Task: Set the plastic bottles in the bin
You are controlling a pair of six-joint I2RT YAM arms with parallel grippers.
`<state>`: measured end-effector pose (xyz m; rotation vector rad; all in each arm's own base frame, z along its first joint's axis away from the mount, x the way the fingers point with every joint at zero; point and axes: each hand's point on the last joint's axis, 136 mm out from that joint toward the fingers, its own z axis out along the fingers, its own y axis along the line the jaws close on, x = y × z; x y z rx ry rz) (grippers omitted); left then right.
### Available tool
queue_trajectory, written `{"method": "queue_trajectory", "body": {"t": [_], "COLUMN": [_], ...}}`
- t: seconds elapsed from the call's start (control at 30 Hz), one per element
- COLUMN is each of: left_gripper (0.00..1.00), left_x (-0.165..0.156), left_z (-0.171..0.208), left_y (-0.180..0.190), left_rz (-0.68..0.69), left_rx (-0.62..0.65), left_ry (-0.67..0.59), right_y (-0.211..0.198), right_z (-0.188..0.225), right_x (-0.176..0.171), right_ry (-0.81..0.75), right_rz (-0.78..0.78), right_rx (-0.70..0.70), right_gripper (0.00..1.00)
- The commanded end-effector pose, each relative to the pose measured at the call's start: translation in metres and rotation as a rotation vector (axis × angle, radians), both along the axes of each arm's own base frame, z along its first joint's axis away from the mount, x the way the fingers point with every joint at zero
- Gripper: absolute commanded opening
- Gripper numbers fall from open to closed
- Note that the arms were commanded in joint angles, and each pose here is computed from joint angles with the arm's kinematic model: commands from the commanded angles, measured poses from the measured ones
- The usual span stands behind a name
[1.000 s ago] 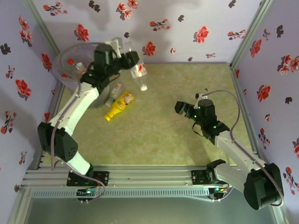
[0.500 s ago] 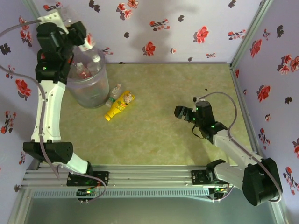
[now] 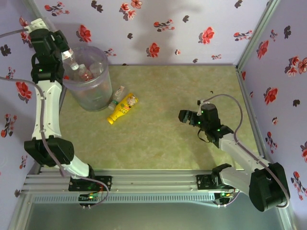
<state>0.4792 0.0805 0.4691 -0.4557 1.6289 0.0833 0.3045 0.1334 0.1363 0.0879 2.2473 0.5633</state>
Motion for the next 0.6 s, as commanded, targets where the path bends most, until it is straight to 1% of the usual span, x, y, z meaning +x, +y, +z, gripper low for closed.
{"method": "queue_trajectory", "body": {"t": [0.0,0.17,0.3,0.57], "left_gripper": [0.03,0.00,0.00,0.00], "left_x": [0.013,0.020,0.019,0.015], "left_z": [-0.027,-0.065,-0.096,-0.146], "left_y": [0.009,0.007,0.004,-0.002], "left_rz": [0.029,0.014,0.005,-0.015], "left_rx": [0.034,0.028,0.039,0.060], "left_ry": [0.070,0.177,0.225,0.333], "right_y": [-0.003,-0.005,-0.005,-0.002], "right_z": [0.012,0.010,0.008,0.006], "right_x": [0.000,-0.003,-0.002,0.001], "right_ry": [-0.030,-0.026,-0.022,-0.014], "right_rz": [0.011,0.012,0.010,0.018], "right_rx": [-0.021,-0.035,-0.030,-0.032], "right_gripper": [0.99,0.99,0.99,0.99]}}
